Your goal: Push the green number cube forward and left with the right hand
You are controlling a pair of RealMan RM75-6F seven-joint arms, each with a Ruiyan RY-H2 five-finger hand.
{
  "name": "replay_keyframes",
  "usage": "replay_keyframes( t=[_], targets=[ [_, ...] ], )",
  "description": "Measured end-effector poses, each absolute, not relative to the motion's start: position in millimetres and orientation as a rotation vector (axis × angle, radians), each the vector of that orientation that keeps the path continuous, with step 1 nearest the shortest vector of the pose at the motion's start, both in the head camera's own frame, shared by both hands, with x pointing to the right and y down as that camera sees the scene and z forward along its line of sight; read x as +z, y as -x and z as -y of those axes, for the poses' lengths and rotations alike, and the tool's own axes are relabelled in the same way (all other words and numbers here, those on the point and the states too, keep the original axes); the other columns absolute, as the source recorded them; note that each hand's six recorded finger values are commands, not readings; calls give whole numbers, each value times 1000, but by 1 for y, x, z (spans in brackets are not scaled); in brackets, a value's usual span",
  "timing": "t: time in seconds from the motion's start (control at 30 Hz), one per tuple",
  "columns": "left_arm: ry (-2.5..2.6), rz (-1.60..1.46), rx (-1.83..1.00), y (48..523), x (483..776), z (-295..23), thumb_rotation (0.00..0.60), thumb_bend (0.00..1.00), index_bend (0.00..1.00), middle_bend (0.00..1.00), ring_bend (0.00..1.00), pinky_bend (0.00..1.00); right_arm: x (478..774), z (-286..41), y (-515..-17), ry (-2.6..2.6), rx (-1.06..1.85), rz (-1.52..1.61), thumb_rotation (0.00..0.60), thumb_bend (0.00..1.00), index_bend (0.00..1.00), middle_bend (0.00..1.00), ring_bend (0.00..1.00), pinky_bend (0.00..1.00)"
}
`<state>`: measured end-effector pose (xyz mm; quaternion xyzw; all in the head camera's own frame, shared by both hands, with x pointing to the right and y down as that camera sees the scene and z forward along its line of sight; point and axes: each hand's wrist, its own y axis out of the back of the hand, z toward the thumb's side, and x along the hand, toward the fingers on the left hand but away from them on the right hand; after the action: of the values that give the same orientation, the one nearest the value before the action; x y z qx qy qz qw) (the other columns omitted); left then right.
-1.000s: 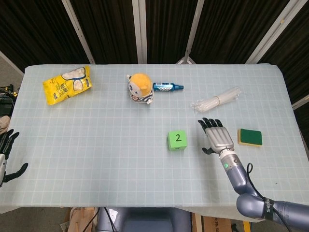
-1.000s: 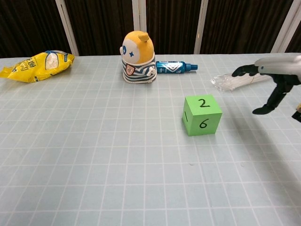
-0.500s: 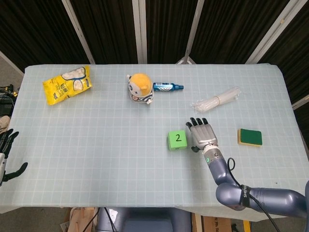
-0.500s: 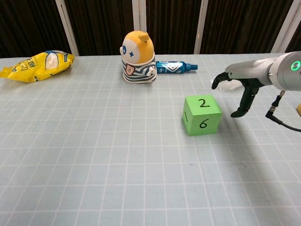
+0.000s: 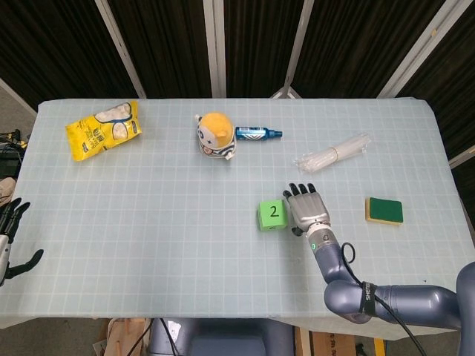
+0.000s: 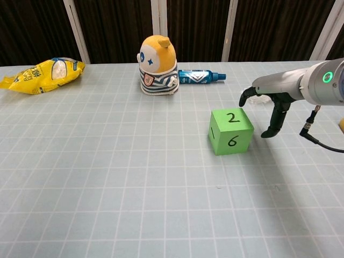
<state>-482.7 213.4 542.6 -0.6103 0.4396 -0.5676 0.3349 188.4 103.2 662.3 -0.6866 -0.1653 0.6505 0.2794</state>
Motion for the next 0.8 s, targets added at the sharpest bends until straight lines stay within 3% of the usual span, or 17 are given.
replay_keyframes(
  t=[0.8],
  targets=[
    [1589,-1157,-1481,485,541,-213,600,337,33,0,0,0,658,-113,-179,1857,1737,364,600,281,198,64,42,0]
  ],
)
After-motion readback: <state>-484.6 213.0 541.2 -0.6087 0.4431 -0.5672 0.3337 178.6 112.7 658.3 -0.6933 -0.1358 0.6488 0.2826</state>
